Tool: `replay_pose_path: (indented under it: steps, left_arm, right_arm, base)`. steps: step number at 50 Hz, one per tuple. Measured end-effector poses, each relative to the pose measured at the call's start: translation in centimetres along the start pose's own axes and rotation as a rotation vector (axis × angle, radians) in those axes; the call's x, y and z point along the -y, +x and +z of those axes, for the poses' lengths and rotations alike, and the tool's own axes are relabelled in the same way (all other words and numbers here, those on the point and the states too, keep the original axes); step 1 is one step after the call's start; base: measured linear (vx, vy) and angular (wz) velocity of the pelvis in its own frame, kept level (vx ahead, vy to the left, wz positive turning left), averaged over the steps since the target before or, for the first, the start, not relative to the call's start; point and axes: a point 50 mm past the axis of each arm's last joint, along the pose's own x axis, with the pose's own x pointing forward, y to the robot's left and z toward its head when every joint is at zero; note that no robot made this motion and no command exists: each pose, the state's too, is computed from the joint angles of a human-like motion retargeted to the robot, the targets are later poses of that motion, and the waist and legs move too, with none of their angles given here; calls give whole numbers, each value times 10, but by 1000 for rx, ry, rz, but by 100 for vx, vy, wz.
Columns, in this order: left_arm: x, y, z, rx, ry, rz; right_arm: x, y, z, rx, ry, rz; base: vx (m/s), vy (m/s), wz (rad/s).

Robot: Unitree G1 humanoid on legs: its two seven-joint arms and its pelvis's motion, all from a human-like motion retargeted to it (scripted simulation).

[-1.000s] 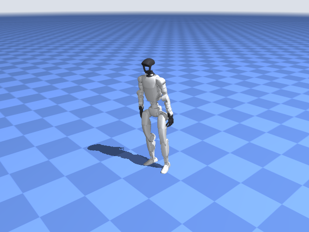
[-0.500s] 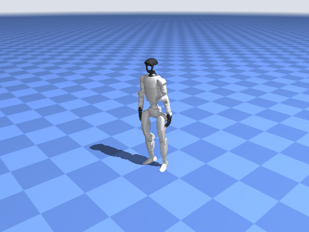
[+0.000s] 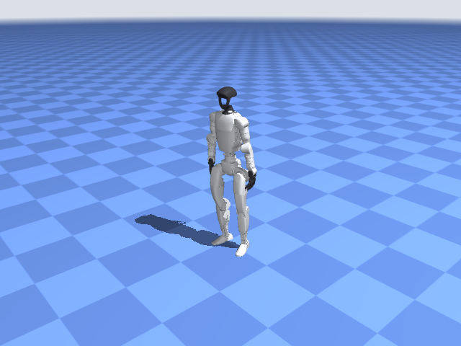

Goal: Upper body actions

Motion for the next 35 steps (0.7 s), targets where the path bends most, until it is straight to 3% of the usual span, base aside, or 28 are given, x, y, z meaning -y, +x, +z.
replay_pose_path:
  steps: [35]
  left_arm:
    - [0, 0, 6, 2, 30, 7]
  right_arm:
    - [5, -1, 21, 68, -29, 2]
  base:
    - [0, 0, 0]
